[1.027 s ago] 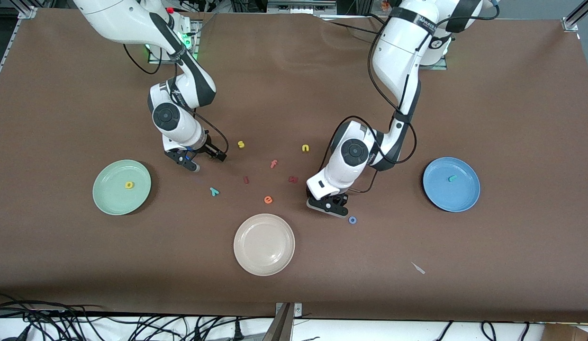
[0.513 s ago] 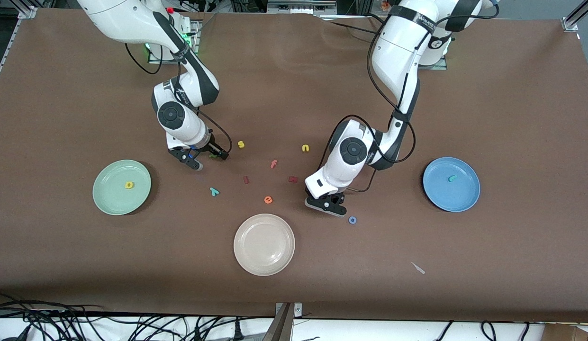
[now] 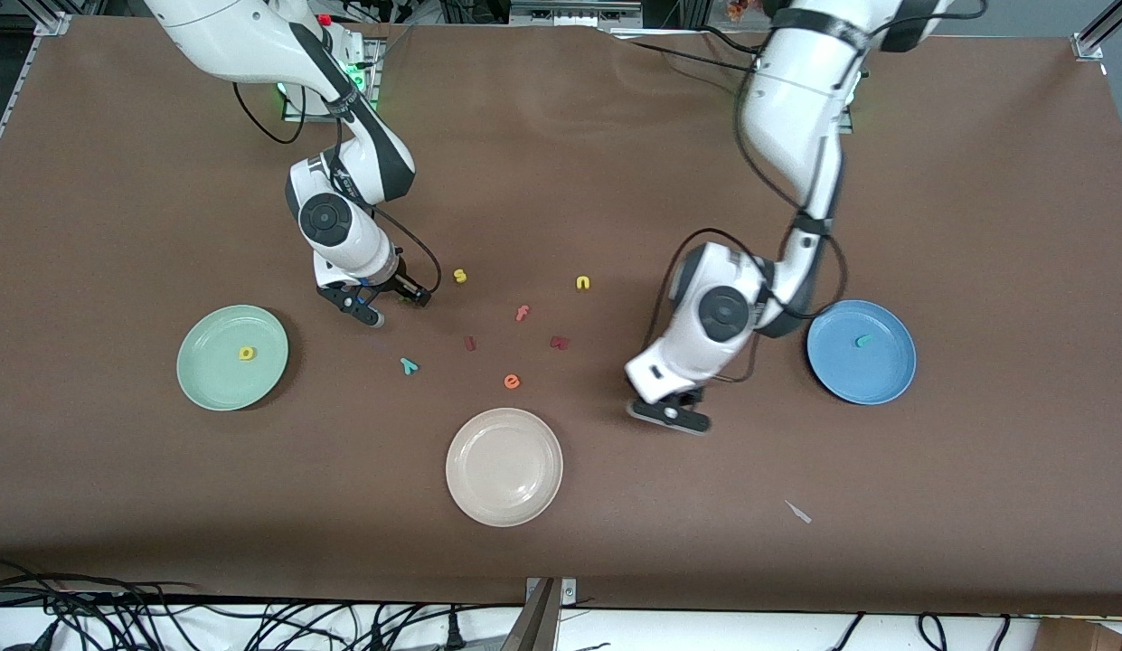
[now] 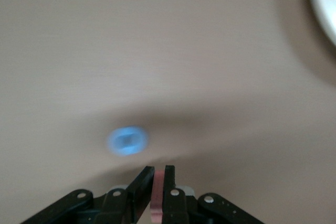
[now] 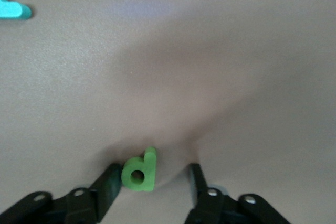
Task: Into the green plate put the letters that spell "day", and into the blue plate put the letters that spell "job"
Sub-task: 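Place the pink a on the blue plate with the left gripper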
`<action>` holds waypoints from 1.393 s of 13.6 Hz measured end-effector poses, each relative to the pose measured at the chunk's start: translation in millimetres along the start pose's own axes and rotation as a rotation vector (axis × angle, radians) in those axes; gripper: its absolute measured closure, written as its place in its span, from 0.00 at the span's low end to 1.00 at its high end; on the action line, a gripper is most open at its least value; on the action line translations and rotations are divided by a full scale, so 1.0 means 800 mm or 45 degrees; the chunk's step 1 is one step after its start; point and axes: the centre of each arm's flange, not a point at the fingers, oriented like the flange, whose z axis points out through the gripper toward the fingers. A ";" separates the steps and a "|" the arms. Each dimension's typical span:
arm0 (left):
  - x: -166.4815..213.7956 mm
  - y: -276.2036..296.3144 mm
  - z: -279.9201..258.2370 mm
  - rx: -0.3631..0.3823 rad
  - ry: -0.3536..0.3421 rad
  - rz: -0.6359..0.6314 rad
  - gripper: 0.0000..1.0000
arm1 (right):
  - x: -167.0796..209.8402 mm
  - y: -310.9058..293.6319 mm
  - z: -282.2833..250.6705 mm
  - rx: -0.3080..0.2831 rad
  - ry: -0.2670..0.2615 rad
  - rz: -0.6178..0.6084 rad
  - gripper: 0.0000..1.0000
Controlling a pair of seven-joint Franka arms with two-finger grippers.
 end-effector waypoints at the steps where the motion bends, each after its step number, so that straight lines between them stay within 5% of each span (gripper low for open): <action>1: 0.001 -0.044 -0.032 -0.017 -0.022 -0.024 0.86 | 0.000 0.000 0.000 0.000 0.001 0.000 0.43; 4: -0.034 -0.177 -0.089 -0.078 -0.078 0.024 0.86 | 0.001 0.000 -0.001 0.000 0.003 0.000 0.48; 7: -0.100 -0.286 -0.071 -0.124 -0.171 0.121 0.86 | 0.001 0.001 -0.002 0.000 0.004 0.000 0.50; 11: -0.141 -0.312 -0.041 -0.155 -0.244 0.116 0.86 | 0.001 0.001 -0.002 0.000 0.005 0.001 0.52; 16: -0.140 -0.307 -0.050 -0.155 -0.229 0.121 0.43 | 0.002 0.001 -0.003 0.001 0.007 0.003 0.58; 19: -0.130 -0.290 -0.063 -0.182 -0.180 0.118 0.42 | 0.002 0.001 -0.004 0.002 0.008 0.003 0.63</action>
